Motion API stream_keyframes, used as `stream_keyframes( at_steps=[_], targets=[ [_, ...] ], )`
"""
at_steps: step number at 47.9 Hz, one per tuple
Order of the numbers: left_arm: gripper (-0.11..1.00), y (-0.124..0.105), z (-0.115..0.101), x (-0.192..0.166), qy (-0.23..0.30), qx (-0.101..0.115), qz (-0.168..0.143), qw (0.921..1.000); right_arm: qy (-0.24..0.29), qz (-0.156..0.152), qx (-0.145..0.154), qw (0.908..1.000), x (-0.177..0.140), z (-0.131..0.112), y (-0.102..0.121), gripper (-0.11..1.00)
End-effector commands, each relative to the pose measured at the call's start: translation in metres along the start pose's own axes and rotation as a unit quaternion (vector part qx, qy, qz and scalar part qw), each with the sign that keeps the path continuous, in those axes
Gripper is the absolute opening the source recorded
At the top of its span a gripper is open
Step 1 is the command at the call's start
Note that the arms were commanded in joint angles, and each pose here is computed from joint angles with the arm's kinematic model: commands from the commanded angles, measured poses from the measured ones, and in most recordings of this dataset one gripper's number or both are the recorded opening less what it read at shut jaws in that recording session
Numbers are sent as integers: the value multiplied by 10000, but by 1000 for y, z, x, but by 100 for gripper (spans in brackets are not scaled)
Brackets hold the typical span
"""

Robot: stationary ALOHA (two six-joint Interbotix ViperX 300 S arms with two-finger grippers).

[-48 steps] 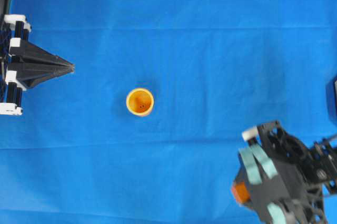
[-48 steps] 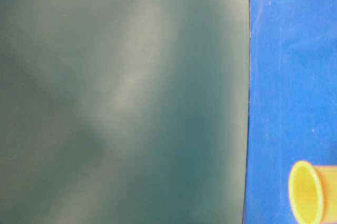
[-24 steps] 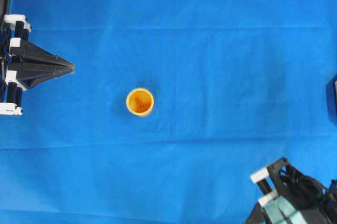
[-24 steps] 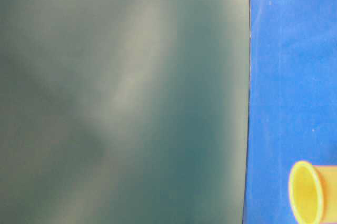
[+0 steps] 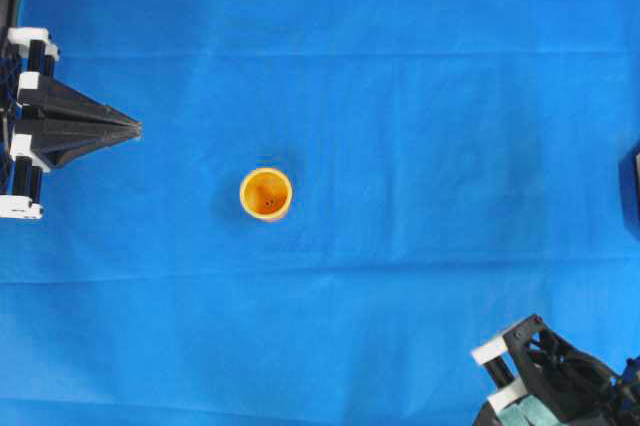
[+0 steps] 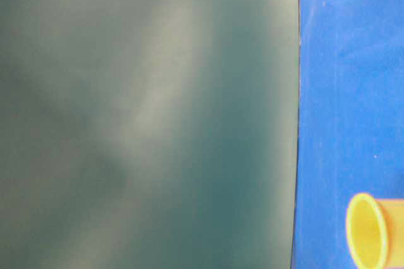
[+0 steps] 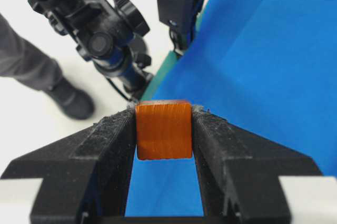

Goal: Move the block forward with right arm.
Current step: 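Hold the cube in the right gripper off the table's front edge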

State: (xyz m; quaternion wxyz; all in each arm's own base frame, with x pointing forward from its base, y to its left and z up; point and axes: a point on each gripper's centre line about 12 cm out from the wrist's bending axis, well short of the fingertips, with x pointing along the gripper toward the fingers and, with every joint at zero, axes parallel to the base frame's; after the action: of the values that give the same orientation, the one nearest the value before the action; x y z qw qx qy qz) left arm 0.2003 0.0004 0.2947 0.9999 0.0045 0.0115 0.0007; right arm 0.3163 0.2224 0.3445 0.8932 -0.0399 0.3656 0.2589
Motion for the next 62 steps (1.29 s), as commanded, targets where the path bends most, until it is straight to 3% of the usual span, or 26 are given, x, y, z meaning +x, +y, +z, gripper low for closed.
stream_keyframes(
  at_steps=[1, 62],
  targets=[
    [1, 0, 14, 2, -169, 0, 8, 9999, -231, 62, 2, 9997, -10, 12, 4, 40],
    [1, 0, 14, 2, -184, 15, 8, 9998, -625, 119, 0, 9980, -13, 35, 7, 40]
  ],
)
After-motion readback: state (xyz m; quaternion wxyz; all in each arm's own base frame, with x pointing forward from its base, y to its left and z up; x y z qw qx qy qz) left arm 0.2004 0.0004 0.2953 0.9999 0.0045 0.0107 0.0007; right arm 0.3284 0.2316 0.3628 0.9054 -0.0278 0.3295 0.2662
